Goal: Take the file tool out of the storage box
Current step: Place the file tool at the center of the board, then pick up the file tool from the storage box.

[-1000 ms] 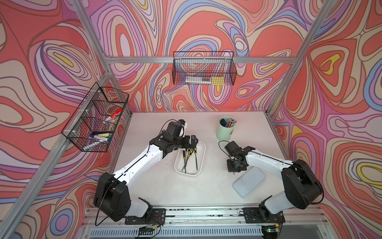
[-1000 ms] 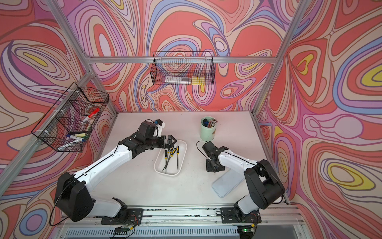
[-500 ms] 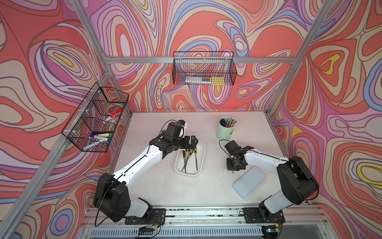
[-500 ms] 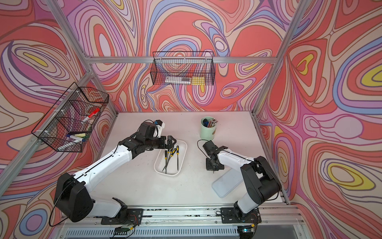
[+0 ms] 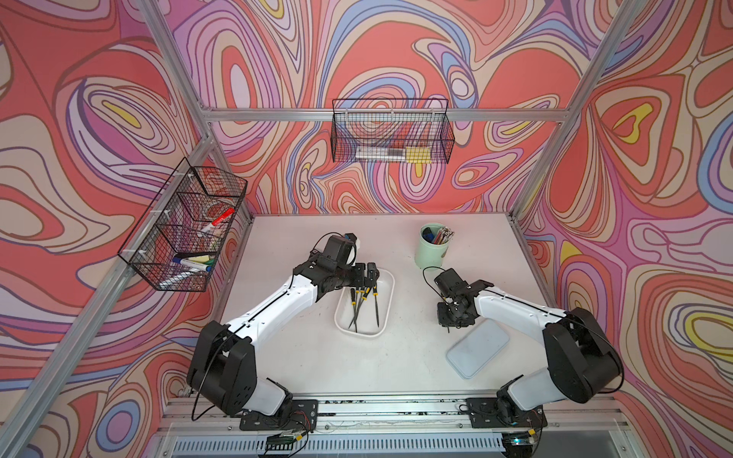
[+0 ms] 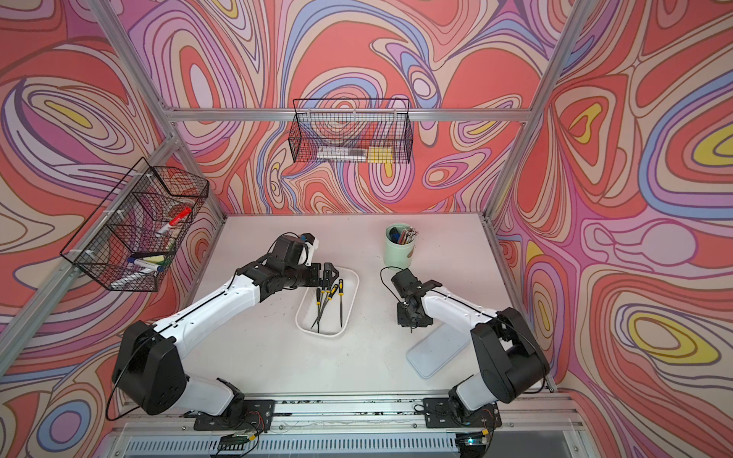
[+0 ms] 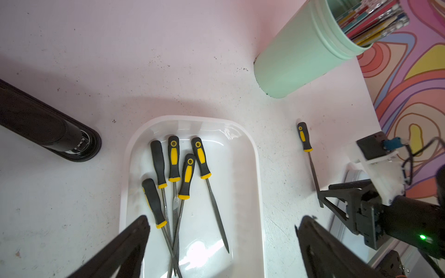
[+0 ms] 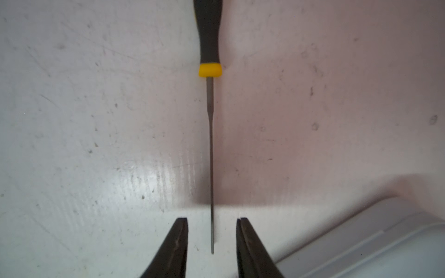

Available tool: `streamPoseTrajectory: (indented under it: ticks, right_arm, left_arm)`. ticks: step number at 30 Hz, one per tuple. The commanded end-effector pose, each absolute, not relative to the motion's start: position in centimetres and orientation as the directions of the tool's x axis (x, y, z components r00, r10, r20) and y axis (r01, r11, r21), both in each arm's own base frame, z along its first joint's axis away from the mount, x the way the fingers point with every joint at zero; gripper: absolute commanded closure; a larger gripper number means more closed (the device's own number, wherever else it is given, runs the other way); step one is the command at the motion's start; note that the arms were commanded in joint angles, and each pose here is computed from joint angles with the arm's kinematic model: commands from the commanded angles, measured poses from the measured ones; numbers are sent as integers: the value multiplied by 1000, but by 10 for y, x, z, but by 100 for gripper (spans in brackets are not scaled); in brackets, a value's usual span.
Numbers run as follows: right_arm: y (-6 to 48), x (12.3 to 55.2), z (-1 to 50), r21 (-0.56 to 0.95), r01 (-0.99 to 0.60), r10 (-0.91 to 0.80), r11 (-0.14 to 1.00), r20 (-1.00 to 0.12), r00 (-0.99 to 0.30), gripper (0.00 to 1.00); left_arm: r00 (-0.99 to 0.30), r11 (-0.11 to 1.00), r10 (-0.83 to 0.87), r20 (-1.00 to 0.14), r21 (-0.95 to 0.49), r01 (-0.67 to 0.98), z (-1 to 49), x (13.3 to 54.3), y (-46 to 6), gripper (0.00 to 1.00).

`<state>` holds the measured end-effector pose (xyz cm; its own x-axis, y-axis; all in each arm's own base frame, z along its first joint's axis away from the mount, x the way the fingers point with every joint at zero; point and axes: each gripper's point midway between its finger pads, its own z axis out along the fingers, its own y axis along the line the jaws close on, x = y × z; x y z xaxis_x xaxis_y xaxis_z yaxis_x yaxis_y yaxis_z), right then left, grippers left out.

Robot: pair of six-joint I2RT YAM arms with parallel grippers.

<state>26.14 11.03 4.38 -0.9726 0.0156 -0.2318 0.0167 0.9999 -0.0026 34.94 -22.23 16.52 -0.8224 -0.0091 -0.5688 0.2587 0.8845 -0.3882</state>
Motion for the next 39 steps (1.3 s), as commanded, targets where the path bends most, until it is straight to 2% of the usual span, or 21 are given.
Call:
streamPoseTrajectory:
  ticks: [1, 5, 10, 15, 23, 36, 39]
  right_arm:
    - [121, 276, 79, 45, -10, 4, 999, -296, -955, 59]
    - [136, 297, 112, 96, -64, -25, 993, -369, -929, 49]
    - [171, 312, 135, 246, -160, -38, 956, -439, -898, 34]
    - [186, 313, 143, 320, -213, -40, 923, -471, -881, 16]
    - [181, 305, 142, 329, -211, -22, 920, -494, -869, 13]
    - [175, 305, 126, 287, -208, -48, 935, -479, -876, 13]
    - [174, 304, 124, 282, -207, -51, 937, -477, -878, 13]
  left_arm:
    - [-841, 891, -11, -541, -387, 237, 156, 352, -222, 1]
    - [-855, 897, -23, -518, -388, 211, 147, 354, -225, 1]
    - [-874, 935, -9, -486, -313, 165, 135, 357, -228, 2]
    - [-902, 959, -13, -432, -260, 111, 114, 365, -232, 14]
    - [-919, 983, 7, -394, -165, 78, 83, 392, -240, 40]
    - [-927, 985, 16, -375, -154, 80, 55, 411, -259, 53]
    - [-928, 984, 19, -372, -159, 84, 54, 411, -263, 54]
